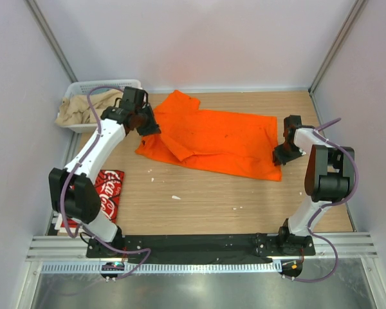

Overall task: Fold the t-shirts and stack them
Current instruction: Fold the tshirt

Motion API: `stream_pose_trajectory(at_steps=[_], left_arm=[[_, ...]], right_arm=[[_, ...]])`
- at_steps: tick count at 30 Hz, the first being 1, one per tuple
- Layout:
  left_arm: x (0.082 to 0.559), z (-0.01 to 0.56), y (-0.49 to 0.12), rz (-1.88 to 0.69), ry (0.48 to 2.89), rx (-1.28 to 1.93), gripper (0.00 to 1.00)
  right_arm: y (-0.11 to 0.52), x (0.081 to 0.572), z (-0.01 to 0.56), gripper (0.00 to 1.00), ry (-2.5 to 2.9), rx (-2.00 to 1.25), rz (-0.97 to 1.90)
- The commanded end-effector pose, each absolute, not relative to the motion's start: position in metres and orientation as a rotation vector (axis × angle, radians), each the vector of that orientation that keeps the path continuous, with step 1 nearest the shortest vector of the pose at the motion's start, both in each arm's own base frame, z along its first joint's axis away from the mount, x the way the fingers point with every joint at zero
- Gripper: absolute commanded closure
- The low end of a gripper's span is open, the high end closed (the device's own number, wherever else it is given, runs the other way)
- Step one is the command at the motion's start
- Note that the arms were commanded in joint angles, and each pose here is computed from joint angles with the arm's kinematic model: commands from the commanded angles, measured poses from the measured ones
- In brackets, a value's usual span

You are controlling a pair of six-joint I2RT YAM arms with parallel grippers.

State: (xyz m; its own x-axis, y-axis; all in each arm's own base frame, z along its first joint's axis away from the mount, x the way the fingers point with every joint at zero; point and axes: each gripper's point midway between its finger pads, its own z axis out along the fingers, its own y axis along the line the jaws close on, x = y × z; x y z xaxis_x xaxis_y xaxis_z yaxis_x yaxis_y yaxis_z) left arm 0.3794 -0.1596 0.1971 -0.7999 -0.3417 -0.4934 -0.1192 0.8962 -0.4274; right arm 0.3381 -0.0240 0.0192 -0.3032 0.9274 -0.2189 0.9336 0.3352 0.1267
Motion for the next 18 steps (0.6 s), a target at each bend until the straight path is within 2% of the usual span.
stream_pose_trajectory(at_steps=[1,6,10,18], left_arm=[[0.400,0.208,-0.170,-0.545,2.428,-0.282,1.00],[0.421,0.195,-0.176,-0.534,2.447,-0.282,1.00],[0.435,0.188,-0.181,-0.543,2.451,-0.279,1.00],[0.458,0.187,-0.186,-0.536,2.425,-0.301,1.00]], right_arm=[[-0.028,0.339,0.019,0.81,2.348,1.667,-0.055],[-0.029,0.341,0.021,0.88,2.357,1.640,-0.058],[-0.028,0.341,0.019,0.97,2.372,1.637,-0.059],[-0.029,0.339,0.018,0.99,2.385,1.622,-0.066]])
